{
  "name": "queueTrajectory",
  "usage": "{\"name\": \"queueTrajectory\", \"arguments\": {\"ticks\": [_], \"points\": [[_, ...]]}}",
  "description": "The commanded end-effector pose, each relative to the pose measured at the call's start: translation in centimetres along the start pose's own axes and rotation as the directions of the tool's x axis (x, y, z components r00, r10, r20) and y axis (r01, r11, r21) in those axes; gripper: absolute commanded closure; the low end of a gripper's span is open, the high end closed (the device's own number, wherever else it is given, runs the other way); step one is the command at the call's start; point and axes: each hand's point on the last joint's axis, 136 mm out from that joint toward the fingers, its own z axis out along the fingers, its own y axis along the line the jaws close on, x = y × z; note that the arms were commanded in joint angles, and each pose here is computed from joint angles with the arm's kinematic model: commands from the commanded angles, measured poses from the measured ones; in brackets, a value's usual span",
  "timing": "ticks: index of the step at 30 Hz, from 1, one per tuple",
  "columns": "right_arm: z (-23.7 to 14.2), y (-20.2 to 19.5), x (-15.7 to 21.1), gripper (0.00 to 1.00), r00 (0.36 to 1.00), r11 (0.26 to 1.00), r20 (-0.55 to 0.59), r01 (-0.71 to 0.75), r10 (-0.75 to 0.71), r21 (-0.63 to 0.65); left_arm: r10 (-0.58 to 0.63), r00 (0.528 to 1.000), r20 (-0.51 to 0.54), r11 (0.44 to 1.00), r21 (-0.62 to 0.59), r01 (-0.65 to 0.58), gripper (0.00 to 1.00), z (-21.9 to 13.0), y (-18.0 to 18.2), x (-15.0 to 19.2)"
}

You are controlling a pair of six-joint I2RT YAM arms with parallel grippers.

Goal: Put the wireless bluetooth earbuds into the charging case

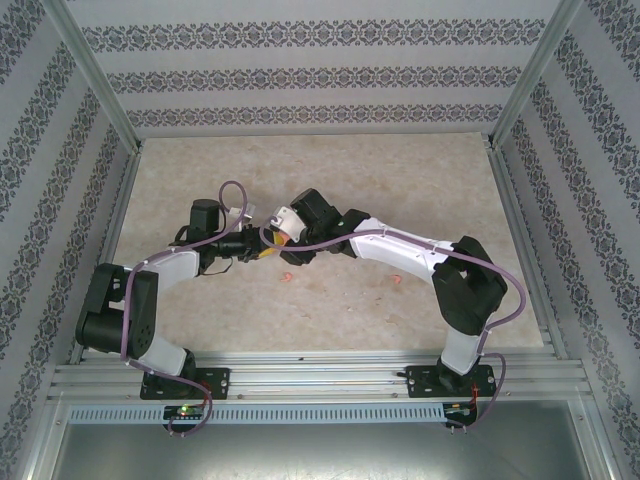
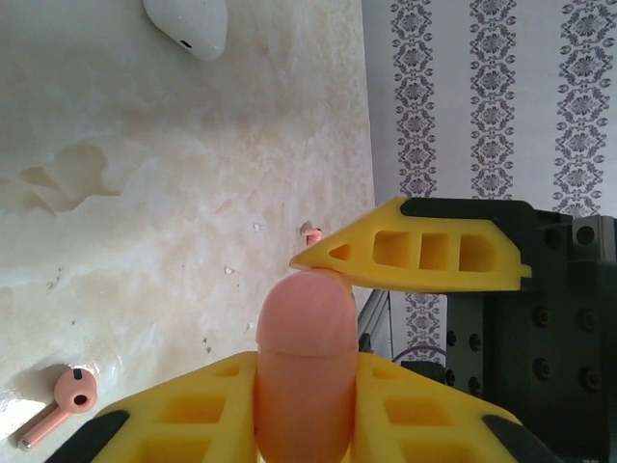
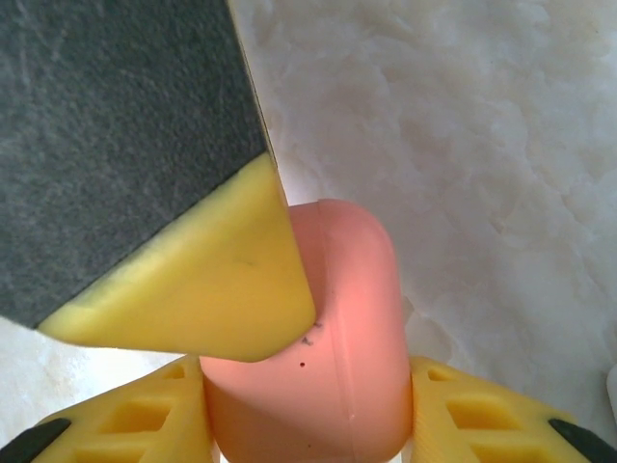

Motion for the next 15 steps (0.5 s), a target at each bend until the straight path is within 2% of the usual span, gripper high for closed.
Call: {"name": "queueTrajectory", "arguments": {"ticks": [1, 5, 8, 10, 15], "points": [[-1.0, 0.8, -1.3, 0.57, 0.999, 0.999, 0.042, 0.026, -0.025, -0.026, 0.045, 0.999, -0.023, 0.998, 0.032, -0.044, 0.88, 0.4, -1.4, -0.1], [-1.1, 0.8, -1.4, 0.51, 0.999, 1.0, 0.043, 0.017, -0.016, -0.023, 0.067, 0.998, -0.008, 0.997, 0.027, -0.067, 0.96, 0.3, -1.6, -0.3], [-1.9, 0.7, -1.9, 0.39, 0.998, 1.0, 0.06, 0.003, -0.002, -0.02, 0.1, 0.995, 0.018, 0.995, 0.023, -0.1, 0.97, 0.2, -1.9, -0.8], [-2.8, 0.7, -2.2, 0.36, 0.997, 1.0, 0.074, -0.011, 0.012, -0.023, 0.129, 0.991, 0.041, 0.991, 0.024, -0.13, 0.98, 0.0, -2.3, -1.2], [-7.2, 0.9, -4.3, 0.35, 0.977, 0.99, 0.173, -0.109, 0.123, -0.089, 0.252, 0.955, 0.155, 0.965, 0.04, -0.261, 1.0, -0.8, -4.3, -2.7]]}}
